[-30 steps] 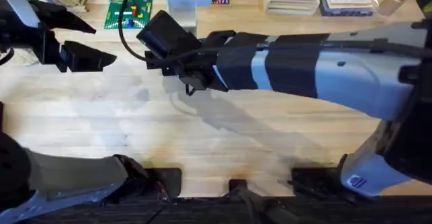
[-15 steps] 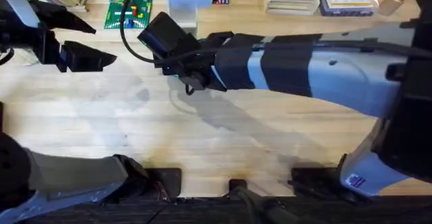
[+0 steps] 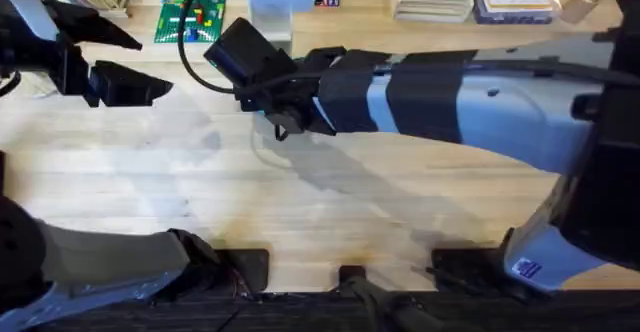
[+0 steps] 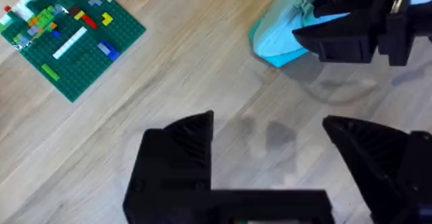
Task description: Unzip the bag, pick up the pens from the table one at a time and place them inside, then zip the bag closed.
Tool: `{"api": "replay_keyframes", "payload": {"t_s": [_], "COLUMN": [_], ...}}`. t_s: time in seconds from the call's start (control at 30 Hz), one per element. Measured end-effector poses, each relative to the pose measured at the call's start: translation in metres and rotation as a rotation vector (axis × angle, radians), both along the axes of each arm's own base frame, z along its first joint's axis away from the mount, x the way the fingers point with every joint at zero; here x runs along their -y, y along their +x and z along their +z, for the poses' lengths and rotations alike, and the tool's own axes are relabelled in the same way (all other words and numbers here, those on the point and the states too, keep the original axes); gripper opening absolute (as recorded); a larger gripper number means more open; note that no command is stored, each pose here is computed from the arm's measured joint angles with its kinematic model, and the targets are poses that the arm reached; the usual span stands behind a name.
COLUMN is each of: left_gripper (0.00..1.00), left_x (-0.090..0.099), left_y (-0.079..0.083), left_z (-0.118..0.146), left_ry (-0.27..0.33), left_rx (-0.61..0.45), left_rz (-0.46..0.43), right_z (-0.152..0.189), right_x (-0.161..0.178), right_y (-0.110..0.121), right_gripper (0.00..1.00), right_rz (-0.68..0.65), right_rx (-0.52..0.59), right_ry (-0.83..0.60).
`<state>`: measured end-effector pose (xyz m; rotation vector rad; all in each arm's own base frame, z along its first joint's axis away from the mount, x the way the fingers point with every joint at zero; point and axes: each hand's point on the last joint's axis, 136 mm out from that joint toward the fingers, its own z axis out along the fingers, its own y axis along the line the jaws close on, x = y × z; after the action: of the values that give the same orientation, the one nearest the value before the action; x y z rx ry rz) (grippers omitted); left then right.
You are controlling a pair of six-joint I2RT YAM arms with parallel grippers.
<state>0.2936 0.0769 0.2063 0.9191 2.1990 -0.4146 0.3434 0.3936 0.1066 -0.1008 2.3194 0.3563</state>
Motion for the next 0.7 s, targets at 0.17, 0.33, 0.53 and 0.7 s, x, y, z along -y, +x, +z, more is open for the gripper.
{"api": "replay_keyframes", "payload": {"t_s": [0.17,0.33,0.53,0.7], "left_gripper": [0.994,0.994,0.993,0.993], "left_x": [0.0000,0.0000,0.0000,0.0000], "left_y": [0.0000,0.0000,0.0000,0.0000], "left_z": [0.0000,0.0000,0.0000,0.0000], "left_ry": [0.000,0.000,0.000,0.001], "left_rx": [0.000,0.000,0.000,0.001], "left_rz": [0.000,0.000,0.000,-0.001], "right_z": [0.0000,-0.0001,-0.0001,-0.0001], "right_x": [0.0000,0.0001,0.0001,0.0001], "right_y": [0.0000,0.0000,0.0000,0.0000], "right_gripper": [0.252,0.227,0.104,0.057], "right_rz": [0.000,0.000,0.000,0.000], "right_rx": [0.000,0.000,0.000,0.000], "right_ry": [0.000,-0.001,0.000,0.000]}}
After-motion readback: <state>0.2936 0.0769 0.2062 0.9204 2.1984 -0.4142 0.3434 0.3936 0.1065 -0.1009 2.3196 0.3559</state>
